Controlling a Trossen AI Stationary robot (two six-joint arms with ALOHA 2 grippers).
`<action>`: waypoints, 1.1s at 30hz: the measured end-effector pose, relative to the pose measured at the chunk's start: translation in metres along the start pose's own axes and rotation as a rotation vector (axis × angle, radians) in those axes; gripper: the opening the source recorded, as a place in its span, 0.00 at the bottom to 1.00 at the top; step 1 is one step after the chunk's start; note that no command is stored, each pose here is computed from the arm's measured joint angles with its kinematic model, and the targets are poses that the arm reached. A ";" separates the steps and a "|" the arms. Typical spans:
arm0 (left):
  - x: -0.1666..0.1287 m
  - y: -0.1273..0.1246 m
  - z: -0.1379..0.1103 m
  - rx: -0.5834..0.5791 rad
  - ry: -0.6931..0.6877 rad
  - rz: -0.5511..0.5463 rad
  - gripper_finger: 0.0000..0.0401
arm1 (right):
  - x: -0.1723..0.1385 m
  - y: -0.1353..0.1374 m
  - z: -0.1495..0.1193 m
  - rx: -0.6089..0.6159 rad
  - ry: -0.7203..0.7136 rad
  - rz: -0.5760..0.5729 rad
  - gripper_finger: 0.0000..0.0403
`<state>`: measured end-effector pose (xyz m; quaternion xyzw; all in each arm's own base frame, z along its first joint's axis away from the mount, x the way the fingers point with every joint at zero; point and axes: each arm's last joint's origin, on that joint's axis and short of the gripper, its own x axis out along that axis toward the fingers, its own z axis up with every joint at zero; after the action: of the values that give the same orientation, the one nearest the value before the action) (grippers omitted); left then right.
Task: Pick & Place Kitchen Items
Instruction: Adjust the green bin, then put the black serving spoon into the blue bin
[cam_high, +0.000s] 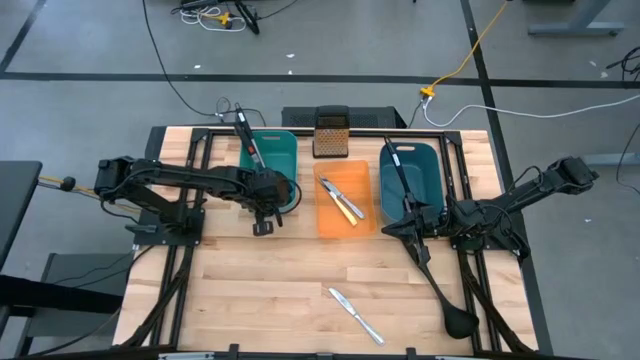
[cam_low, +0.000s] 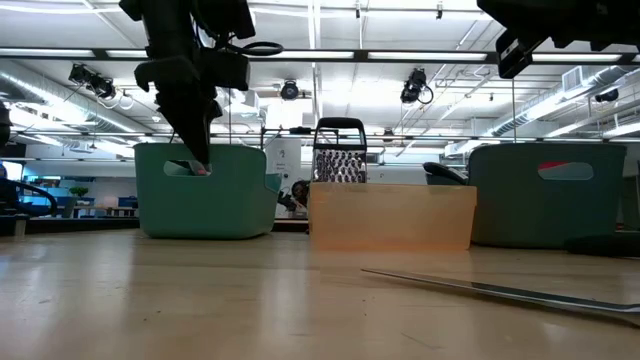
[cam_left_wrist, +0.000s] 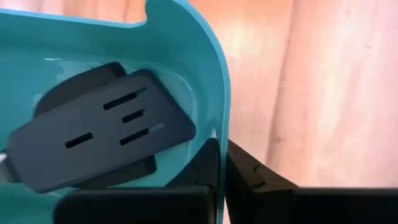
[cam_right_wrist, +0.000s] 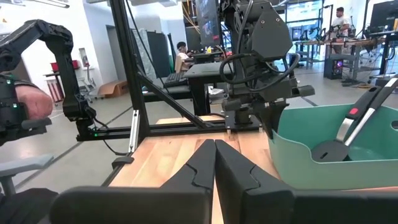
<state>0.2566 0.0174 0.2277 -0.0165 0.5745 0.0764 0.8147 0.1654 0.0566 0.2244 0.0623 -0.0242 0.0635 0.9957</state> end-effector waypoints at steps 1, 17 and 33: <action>0.000 0.000 0.000 -0.009 0.001 -0.015 0.03 | 0.000 0.000 0.000 0.000 0.000 0.000 0.04; -0.002 -0.023 -0.002 -0.008 0.005 -0.071 0.05 | 0.000 0.000 0.000 0.000 0.000 0.000 0.04; -0.029 -0.027 0.013 0.037 -0.030 -0.014 0.22 | 0.000 0.000 0.000 -0.001 0.002 0.000 0.04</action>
<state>0.2627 -0.0113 0.2580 -0.0044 0.5634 0.0603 0.8240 0.1654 0.0567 0.2242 0.0618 -0.0233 0.0636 0.9958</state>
